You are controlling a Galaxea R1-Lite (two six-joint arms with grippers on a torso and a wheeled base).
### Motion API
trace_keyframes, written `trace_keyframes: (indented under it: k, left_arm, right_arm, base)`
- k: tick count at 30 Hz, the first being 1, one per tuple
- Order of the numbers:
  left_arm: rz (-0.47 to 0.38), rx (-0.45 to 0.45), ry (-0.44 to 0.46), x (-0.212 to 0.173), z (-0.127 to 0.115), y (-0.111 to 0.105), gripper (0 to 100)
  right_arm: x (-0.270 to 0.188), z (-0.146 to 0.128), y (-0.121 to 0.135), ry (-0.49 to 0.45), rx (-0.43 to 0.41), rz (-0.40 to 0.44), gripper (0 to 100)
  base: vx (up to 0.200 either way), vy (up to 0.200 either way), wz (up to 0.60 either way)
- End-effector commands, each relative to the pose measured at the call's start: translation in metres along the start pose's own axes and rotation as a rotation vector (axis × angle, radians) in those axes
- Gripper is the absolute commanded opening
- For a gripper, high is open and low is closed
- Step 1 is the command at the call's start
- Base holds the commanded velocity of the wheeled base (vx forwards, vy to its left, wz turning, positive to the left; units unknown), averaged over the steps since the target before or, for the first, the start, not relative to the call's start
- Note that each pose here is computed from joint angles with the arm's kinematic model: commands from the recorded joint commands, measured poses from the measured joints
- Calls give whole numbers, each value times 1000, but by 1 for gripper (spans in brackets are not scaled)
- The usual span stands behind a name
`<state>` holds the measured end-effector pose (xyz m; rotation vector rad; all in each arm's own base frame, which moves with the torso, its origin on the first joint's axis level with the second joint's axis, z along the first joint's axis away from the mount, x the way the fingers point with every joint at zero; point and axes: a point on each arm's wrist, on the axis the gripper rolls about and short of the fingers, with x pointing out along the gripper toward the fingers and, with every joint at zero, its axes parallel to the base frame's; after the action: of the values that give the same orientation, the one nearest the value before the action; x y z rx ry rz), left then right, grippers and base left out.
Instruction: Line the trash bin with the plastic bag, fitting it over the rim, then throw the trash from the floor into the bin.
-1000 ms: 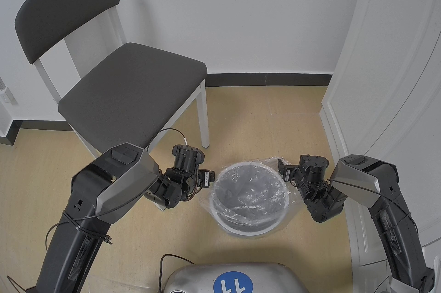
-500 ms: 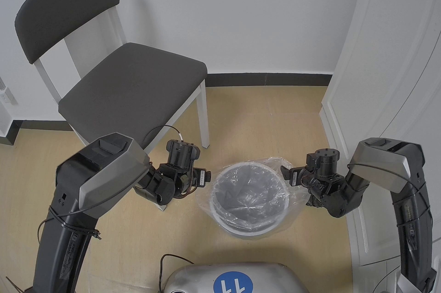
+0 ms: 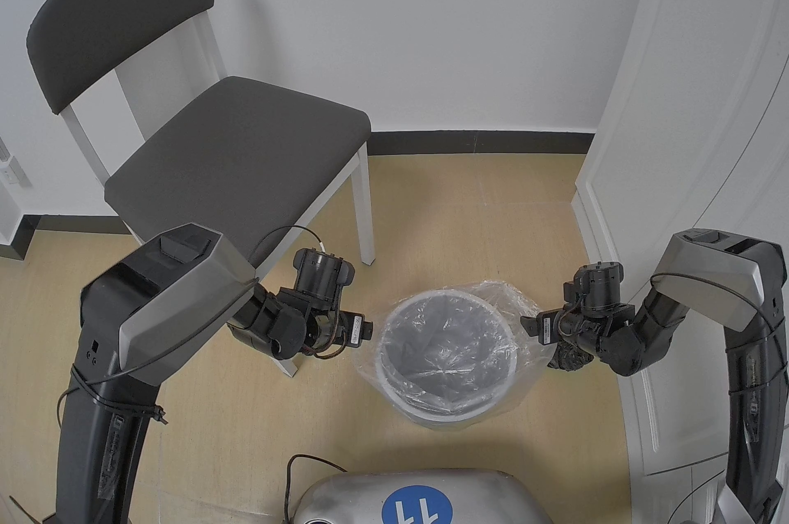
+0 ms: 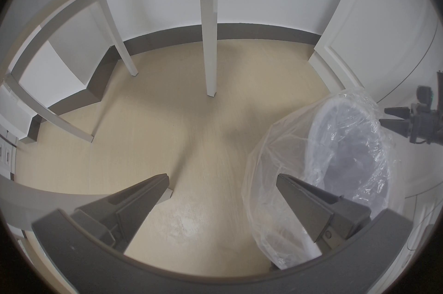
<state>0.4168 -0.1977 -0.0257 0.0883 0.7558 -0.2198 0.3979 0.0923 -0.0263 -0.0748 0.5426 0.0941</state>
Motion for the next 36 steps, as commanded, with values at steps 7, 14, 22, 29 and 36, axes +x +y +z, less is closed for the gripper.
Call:
trace_keyframes:
  k: [7,14,22,29,36]
  left_arm:
    - [0,10,67,18,-16,-1,100]
    - [8,18,102,23,-23,-3,100]
    - [11,19,111,23,-22,-2,100]
    - [1,18,101,22,-22,-8,100]
    - [-20,-58,55,19,-10,-21,100]
  right_arm:
    - [35,-24,5,85,-8,-47,100]
    - [43,-16,16,216,124,-59,100]
    - [49,-8,22,273,204,-65,100]
    - [48,-8,44,253,231,-43,100]
    - [60,2,57,166,304,-86,100]
  base:
    - [0,0,0]
    - [0,0,0]
    - [0,0,0]
    - [0,0,0]
    - [0,0,0]
